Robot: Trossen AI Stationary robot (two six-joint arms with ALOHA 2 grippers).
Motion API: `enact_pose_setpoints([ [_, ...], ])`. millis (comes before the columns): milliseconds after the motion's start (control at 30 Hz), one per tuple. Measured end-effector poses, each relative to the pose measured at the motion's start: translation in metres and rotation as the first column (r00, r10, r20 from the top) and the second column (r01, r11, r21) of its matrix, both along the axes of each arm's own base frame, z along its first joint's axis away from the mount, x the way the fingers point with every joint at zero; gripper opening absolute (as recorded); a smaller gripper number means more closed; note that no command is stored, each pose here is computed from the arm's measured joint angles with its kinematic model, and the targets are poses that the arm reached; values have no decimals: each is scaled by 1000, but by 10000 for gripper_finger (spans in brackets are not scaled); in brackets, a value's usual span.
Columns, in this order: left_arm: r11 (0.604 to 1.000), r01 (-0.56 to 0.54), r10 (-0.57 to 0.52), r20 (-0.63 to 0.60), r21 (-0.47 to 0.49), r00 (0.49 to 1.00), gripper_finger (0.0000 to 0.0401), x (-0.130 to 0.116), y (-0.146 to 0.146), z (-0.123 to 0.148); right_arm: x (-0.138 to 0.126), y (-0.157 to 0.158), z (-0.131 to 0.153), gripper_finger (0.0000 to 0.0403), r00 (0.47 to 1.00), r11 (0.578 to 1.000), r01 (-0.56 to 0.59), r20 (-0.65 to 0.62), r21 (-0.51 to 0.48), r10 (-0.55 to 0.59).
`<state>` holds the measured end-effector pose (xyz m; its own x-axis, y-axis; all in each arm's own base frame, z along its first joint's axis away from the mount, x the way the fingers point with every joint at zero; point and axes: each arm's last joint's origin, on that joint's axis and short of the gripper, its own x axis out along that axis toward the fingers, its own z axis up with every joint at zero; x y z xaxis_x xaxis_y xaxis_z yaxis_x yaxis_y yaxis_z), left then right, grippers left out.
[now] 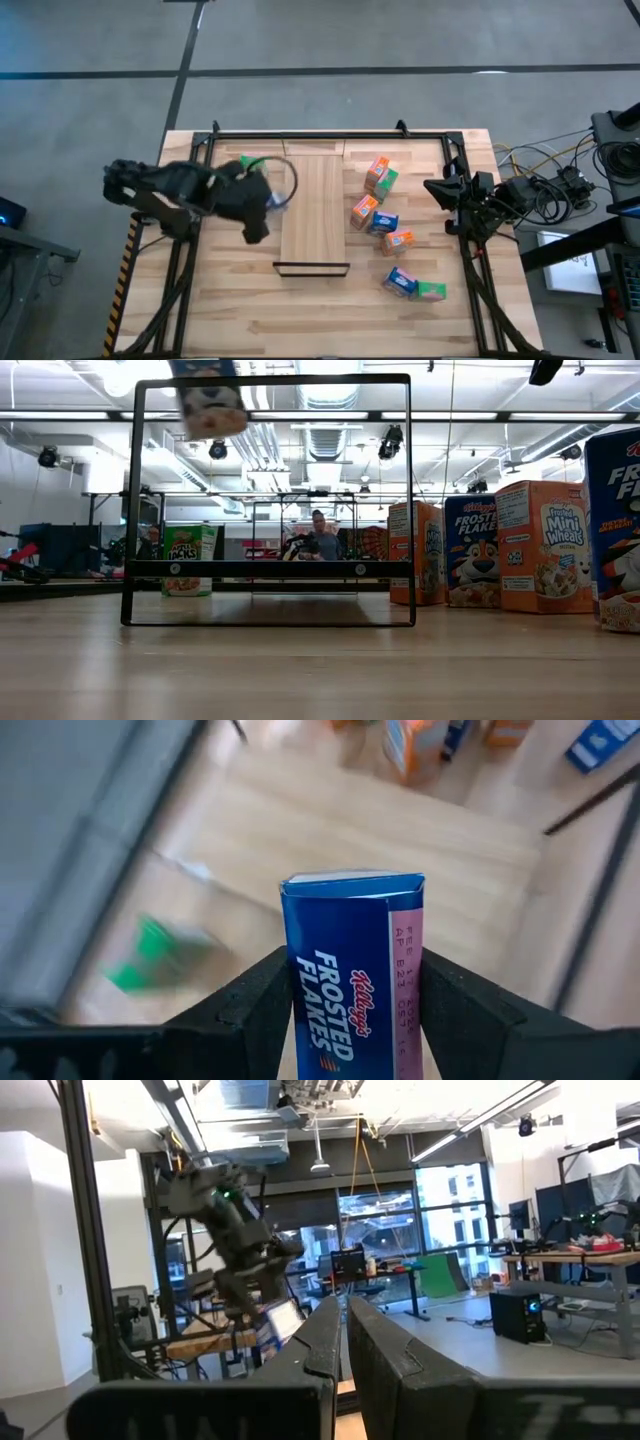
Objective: Stack cereal on shelf
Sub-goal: Put the bottom left blue cereal box on the shelf
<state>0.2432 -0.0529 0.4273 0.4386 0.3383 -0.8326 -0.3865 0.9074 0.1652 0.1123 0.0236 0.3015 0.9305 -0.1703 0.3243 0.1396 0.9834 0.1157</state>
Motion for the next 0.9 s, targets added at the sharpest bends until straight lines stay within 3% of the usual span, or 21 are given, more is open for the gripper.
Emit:
enact_pose_setpoints([
  [100,985,141,-137,-50,95,989,180,12,10,7,0,0,0,12,1000,1000,0,0,-1,0],
  [167,955,254,-238,-114,154,965,180,21,14,9,0,0,0,12,1000,1000,0,0,-1,0],
  [367,788,565,-471,-352,243,809,180,55,21,0,0,0,0,12,1000,1000,1,-2,-2,-1],
  [433,743,626,-501,-423,236,755,180,70,26,-10,0,0,0,12,1000,1000,1,-4,-4,-1],
  [533,709,675,-519,-497,203,695,180,92,35,-26,0,0,-1,12,1000,1000,0,-9,-3,0],
  [733,617,787,-652,-548,19,524,180,119,49,-58,2,1,-3,12,999,1000,0,-35,-11,0],
  [900,579,814,-711,-521,-53,472,180,124,59,-71,2,1,-4,12,999,1000,0,-37,-12,0],
])
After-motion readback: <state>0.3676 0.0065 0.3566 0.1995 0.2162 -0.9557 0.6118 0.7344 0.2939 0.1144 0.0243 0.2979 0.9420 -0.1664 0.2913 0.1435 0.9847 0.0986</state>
